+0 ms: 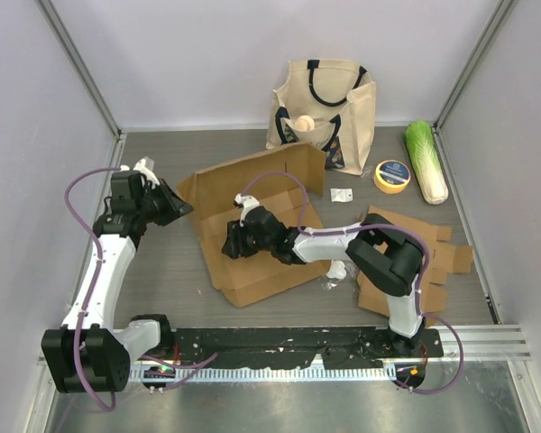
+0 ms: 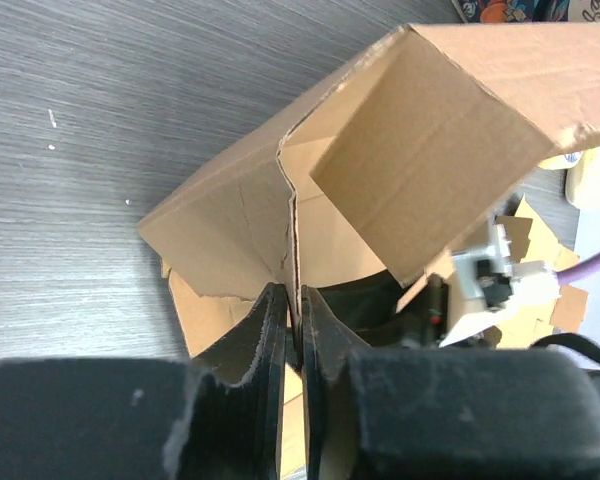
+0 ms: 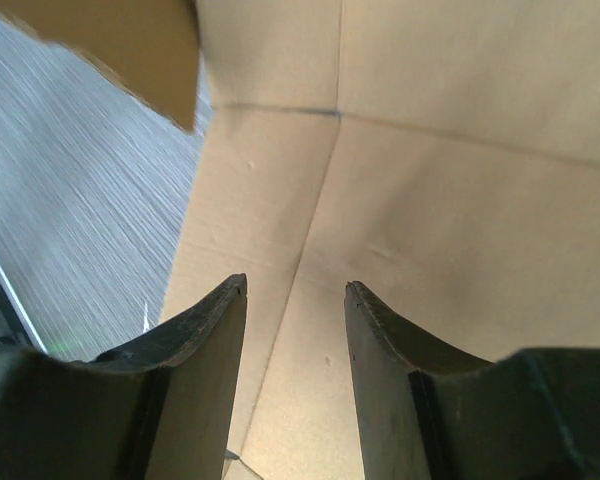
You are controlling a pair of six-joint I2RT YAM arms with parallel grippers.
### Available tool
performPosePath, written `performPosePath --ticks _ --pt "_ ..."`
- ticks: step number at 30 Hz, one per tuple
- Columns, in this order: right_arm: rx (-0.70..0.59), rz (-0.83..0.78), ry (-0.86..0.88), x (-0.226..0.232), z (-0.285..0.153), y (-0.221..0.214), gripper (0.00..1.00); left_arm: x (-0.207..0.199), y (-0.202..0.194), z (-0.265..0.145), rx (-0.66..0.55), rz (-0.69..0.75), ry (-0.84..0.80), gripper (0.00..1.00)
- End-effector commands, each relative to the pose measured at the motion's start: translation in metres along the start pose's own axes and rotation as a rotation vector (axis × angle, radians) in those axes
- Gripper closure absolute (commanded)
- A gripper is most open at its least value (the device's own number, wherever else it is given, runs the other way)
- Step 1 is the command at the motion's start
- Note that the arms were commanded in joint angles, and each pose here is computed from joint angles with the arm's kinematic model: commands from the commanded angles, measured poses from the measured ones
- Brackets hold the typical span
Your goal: Fold the paper box
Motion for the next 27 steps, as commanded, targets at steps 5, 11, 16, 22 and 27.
performPosePath --ticks 5,11,16,22,27 --pt "-0.068 0.165 -0.055 -0.013 0.019 -0.011 0.68 0.006 0.019 -0.009 -0.077 0.062 0.103 0.6" --pt "-0.124 0.342 -0.148 -0.028 0.031 -0.019 0.78 0.026 0.026 -0.03 -0.171 0.054 0.28 0.39" --pt "-0.149 0.423 -0.178 -0.034 0.033 -0.03 0.79 0.009 0.0 -0.029 -0.151 0.02 0.054 0.45" --pt "-0.147 0.444 -0.171 -0.036 0.037 -0.038 0.79 0.02 -0.017 0.004 -0.066 -0.037 0.082 0.44" --pt "-0.152 0.418 -0.159 -0.035 0.036 -0.035 0.79 0.026 0.003 0.023 -0.156 -0.023 0.182 0.16"
Point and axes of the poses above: each gripper's point midway between its finger pads, its own z axis out along the fingers, its own x axis along the line the jaws close on, y = z × x, the point moved 4 cm from there along -z, back along the fingers, and after that the axes turned 10 degrees about -z, right-handed, at the moved point
